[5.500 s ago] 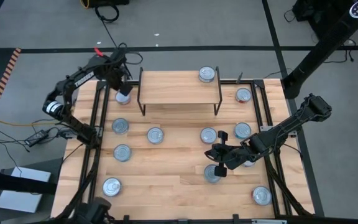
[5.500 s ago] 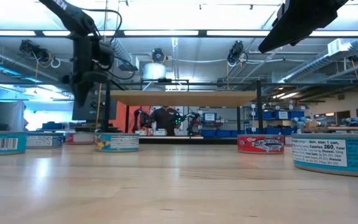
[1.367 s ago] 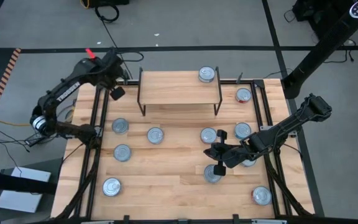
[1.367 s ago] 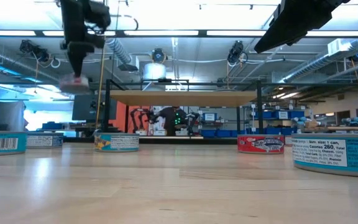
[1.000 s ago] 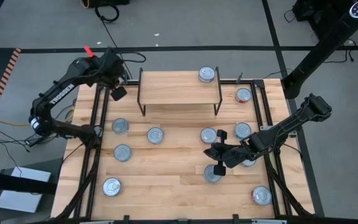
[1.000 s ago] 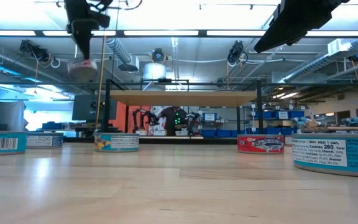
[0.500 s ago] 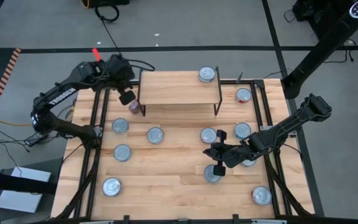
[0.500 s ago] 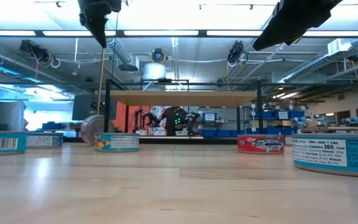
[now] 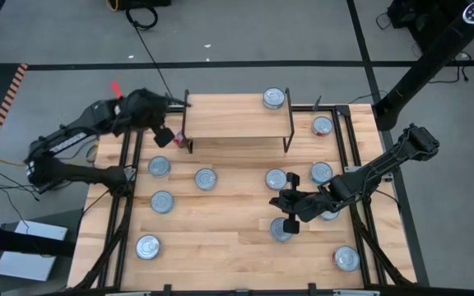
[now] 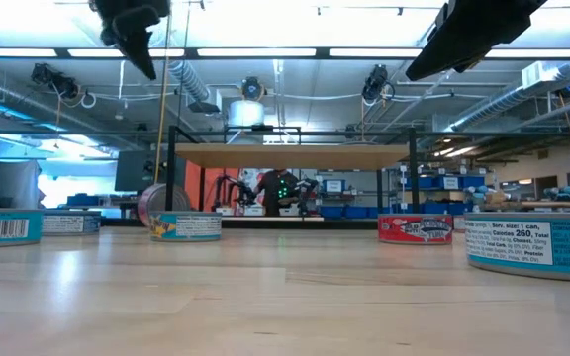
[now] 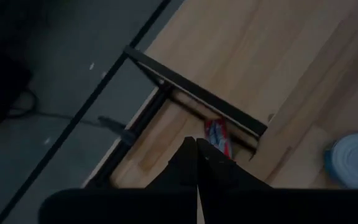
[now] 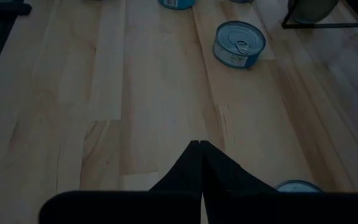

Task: Stack canned seafood by type on shelf
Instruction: Put the red tuna can on the shelf

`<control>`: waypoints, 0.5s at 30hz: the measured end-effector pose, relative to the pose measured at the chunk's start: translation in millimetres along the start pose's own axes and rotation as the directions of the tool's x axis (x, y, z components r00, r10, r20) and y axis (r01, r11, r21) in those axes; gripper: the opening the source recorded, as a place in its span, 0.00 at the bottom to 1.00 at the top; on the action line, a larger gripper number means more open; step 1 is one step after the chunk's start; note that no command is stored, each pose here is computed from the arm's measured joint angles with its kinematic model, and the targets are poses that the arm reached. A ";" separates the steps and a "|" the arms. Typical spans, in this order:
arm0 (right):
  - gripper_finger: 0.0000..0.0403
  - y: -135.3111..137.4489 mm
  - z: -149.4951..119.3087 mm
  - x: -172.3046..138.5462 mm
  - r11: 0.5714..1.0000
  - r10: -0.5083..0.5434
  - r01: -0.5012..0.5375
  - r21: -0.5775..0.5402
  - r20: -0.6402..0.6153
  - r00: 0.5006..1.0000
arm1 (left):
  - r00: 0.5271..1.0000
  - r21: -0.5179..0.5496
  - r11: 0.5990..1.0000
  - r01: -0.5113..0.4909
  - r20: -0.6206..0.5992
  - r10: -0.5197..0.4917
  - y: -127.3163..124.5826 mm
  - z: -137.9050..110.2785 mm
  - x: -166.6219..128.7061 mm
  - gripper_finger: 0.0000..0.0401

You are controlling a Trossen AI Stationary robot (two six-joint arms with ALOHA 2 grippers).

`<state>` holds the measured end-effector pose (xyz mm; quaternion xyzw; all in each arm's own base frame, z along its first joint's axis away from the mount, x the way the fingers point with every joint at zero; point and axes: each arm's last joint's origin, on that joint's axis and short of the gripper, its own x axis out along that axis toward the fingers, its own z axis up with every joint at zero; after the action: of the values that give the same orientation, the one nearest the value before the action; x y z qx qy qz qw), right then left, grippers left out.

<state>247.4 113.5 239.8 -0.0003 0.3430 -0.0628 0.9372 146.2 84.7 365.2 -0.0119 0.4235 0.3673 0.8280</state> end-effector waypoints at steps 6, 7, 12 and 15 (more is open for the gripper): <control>0.02 0.1 0.3 0.0 1.000 0.001 -0.001 0.000 0.003 1.000 | 0.987 -0.101 0.986 0.130 0.108 -0.119 -14.8 -49.5 25.9 0.00; 0.02 0.3 0.7 0.0 1.000 0.003 -0.003 0.002 0.007 1.000 | 0.987 -0.127 0.983 0.133 0.111 -0.119 -17.2 -56.5 31.9 0.01; 0.02 0.8 2.0 0.0 1.000 0.007 -0.008 0.009 0.019 1.000 | 0.991 -0.133 0.982 0.131 0.025 -0.129 -30.8 -88.1 64.6 0.11; 0.02 0.8 2.0 0.0 1.000 0.007 -0.008 0.009 0.019 1.000 | 0.992 -0.143 0.982 0.123 -0.015 -0.127 -36.4 -97.4 78.7 0.21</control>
<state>248.8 114.2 241.3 0.0044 0.3340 -0.0608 0.9406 130.5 73.0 236.3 -0.1017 0.4046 0.3435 0.8414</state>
